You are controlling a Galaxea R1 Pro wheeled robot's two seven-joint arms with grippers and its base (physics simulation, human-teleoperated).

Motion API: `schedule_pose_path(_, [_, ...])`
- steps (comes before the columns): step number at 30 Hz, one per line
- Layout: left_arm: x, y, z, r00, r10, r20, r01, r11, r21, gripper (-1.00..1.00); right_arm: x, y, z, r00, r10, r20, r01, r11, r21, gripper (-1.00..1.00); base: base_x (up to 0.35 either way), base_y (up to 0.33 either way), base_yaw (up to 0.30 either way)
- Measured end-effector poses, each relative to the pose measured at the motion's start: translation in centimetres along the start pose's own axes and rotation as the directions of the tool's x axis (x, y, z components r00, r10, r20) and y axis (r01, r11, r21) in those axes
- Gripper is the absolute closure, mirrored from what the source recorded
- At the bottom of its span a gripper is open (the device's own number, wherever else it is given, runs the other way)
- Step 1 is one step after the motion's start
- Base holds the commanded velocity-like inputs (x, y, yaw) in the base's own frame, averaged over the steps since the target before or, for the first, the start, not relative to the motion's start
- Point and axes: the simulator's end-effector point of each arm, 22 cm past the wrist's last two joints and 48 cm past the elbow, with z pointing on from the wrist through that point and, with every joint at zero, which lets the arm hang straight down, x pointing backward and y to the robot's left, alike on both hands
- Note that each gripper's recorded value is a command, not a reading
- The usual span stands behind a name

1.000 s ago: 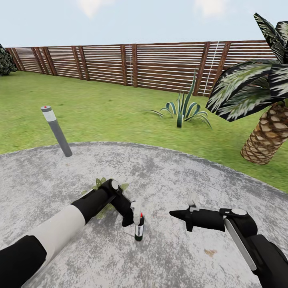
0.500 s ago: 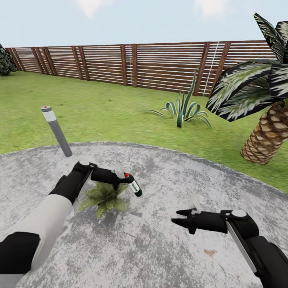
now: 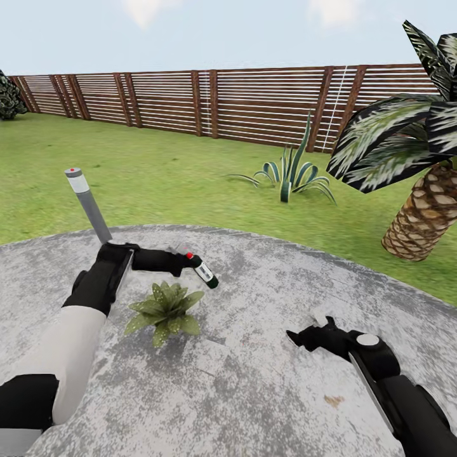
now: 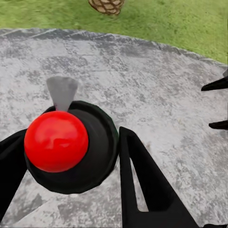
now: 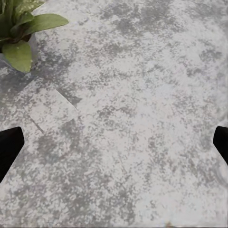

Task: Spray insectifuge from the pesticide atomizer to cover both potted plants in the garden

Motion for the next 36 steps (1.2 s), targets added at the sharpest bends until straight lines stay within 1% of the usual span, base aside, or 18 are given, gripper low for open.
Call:
schedule_pose_path(4, [-2.6, 2.2, -2.5, 0.997, -0.018, 0.079, 0.027, 0.993, -0.115, 1.0, -0.3, -0.6, 0.0, 0.999, 0.032, 0.013, -0.032, 0.999, 0.025, -1.0, 0.0, 0.0, 0.0])
schedule_pose_path(6, [-3.4, 5.0, -4.8, 0.992, -0.031, 0.122, 0.063, 0.963, -0.26, 1.0, -0.7, -0.1, 0.0, 0.997, 0.068, 0.029, -0.068, 0.998, -0.001, -1.0, 0.0, 0.0, 0.0])
schedule_pose_path(8, [-3.6, 6.9, -6.3, 0.989, -0.03, 0.143, 0.081, 0.929, -0.362, 1.0, -0.8, 0.1, 0.0, 0.996, 0.085, 0.037, -0.084, 0.996, -0.015, -1.0, 0.0, 0.0, 0.0])
schedule_pose_path(10, [-4.3, 9.2, -8.7, 0.986, -0.012, 0.167, 0.096, 0.858, -0.504, 1.0, -0.9, 0.2, 0.0, 0.995, 0.093, 0.041, -0.092, 0.996, -0.021, -1.0, 0.0, 0.0, 0.0])
schedule_pose_path(11, [-4.3, 9.8, -9.4, 0.985, -0.011, 0.171, 0.103, 0.835, -0.54, 1.0, -0.9, 0.2, 0.0, 0.995, 0.094, 0.041, -0.093, 0.995, -0.022, -1.0, 0.0, 0.0, 0.0])
schedule_pose_path(12, [-3.7, 10.7, -10.2, 0.986, -0.015, 0.168, 0.114, 0.799, -0.591, 1.0, -0.9, 0.2, 0.0, 0.995, 0.094, 0.042, -0.094, 0.995, -0.022, -1.0, 0.0, 0.0, 0.0])
schedule_pose_path(13, [-3.1, 11.3, -10.7, 0.986, -0.023, 0.166, 0.123, 0.772, -0.624, 1.0, -0.9, 0.2, 0.0, 0.995, 0.095, 0.042, -0.094, 0.995, -0.022, -1.0, 0.0, 0.0, 0.0])
schedule_pose_path(14, [-2.0, 12.6, -11.8, 0.987, -0.032, 0.157, 0.132, 0.713, -0.688, 1.0, -0.9, 0.3, 0.0, 0.995, 0.096, 0.04, -0.095, 0.995, -0.022, -1.0, 0.0, 0.0, 0.0])
schedule_pose_path(16, [0.0, 14.3, -13.1, 0.988, -0.054, 0.148, 0.149, 0.623, -0.768, 1.0, -0.9, 0.3, 0.0, 0.995, 0.097, 0.038, -0.096, 0.995, -0.023, -1.0, 0.0, 0.0, 0.0])
schedule_pose_path(17, [1.2, 14.7, -13.4, 0.987, -0.069, 0.142, 0.155, 0.587, -0.795, 1.0, -0.8, 0.3, 0.0, 0.995, 0.096, 0.036, -0.096, 0.995, -0.023, -1.0, 0.0, 0.0, 0.0])
schedule_pose_path(18, [4.6, 15.2, -13.4, 0.986, -0.112, 0.123, 0.163, 0.505, -0.848, 1.0, -0.8, 0.3, 0.0, 0.995, 0.097, 0.035, -0.096, 0.995, -0.023, -1.0, 0.0, 0.0, 0.0])
schedule_pose_path(20, [6.3, 15.3, -13.6, 0.984, -0.134, 0.116, 0.166, 0.465, -0.869, 1.0, -0.8, 0.3, -0.1, 0.995, 0.097, 0.035, -0.096, 0.995, -0.023, -1.0, 0.0, 0.0, 0.0])
schedule_pose_path(21, [8.2, 15.2, -13.4, 0.981, -0.16, 0.105, 0.168, 0.454, -0.875, 1.0, -0.8, 0.1, -0.1, 0.995, 0.097, 0.036, -0.097, 0.995, -0.02, -1.0, 0.0, 0.0, 0.0])
schedule_pose_path(22, [9.5, 14.9, -13.1, 0.98, -0.177, 0.096, 0.168, 0.456, -0.874, 1.0, -0.8, -0.4, -0.3, 0.994, 0.104, 0.038, -0.103, 0.995, -0.012, -1.0, 0.0, 0.0, 0.0])
schedule_pose_path(23, [11.8, 14.5, -12.8, 0.976, -0.204, 0.075, 0.162, 0.454, -0.876, 1.0, -1.0, -3.0, -1.0, 0.988, 0.144, 0.059, -0.146, 0.989, 0.032, -1.0, 0.0, 0.0, 0.0])
schedule_pose_path(26, [14.4, 13.6, -12.6, 0.972, -0.229, 0.055, 0.157, 0.456, -0.876, 1.0, -1.0, -5.1, -1.7, 0.98, 0.182, 0.078, -0.187, 0.98, 0.07, -1.0, 0.0, 0.0, 0.0])
schedule_pose_path(31, [18.7, 11.8, -12.6, 0.964, -0.266, 0.023, 0.148, 0.461, -0.875, 1.0, -1.2, -5.9, -2.1, 0.977, 0.194, 0.091, -0.201, 0.976, 0.082, -1.0, 0.0, 0.0, -0.02])
schedule_pose_path(36, [19.3, 11.2, -12.6, 0.962, -0.272, 0.022, 0.151, 0.465, -0.872, 1.0, -1.4, -6.0, -2.4, 0.976, 0.194, 0.098, -0.202, 0.976, 0.086, -1.0, 0.0, 0.0, -0.002])
